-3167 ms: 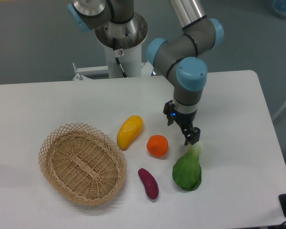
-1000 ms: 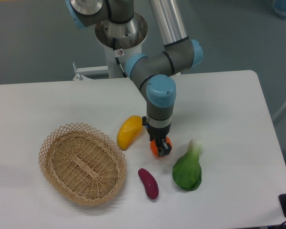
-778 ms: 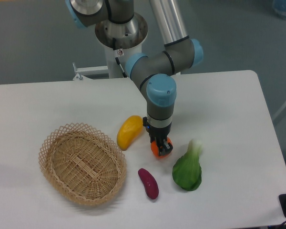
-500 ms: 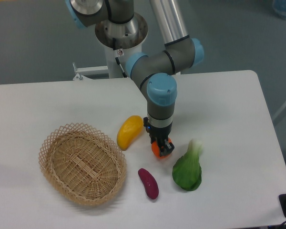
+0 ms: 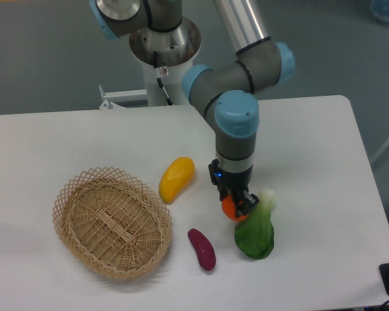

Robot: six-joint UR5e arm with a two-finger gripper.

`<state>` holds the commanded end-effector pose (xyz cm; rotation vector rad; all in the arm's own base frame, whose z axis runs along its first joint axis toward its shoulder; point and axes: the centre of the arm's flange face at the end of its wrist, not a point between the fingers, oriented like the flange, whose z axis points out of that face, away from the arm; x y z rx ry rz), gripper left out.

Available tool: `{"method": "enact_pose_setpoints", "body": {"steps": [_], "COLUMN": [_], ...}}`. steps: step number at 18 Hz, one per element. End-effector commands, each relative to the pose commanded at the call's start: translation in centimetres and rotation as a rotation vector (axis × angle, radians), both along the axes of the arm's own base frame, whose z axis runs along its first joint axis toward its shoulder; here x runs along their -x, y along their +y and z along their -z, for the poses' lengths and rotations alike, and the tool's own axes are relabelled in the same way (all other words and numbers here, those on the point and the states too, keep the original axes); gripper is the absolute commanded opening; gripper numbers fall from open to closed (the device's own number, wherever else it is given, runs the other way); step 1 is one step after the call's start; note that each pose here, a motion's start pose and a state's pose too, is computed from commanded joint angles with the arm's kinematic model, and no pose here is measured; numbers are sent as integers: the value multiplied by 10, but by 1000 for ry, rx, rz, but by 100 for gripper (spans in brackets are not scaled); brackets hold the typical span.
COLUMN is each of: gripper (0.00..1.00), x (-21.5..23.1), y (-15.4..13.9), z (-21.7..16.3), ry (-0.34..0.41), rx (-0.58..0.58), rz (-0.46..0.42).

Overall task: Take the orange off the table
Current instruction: 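Lift the held orange and carry it over the bok choy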

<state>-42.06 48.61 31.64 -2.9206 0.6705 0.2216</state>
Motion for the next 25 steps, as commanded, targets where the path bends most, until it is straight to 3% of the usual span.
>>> {"method": "enact_pose_setpoints", "body": {"steps": [12, 25], "gripper": [50, 51], "x": [43, 59], "y": [-9, -8], "z": [-16, -2], "ry": [18, 52], "rx": [-34, 38], "rz": [-153, -164]}}
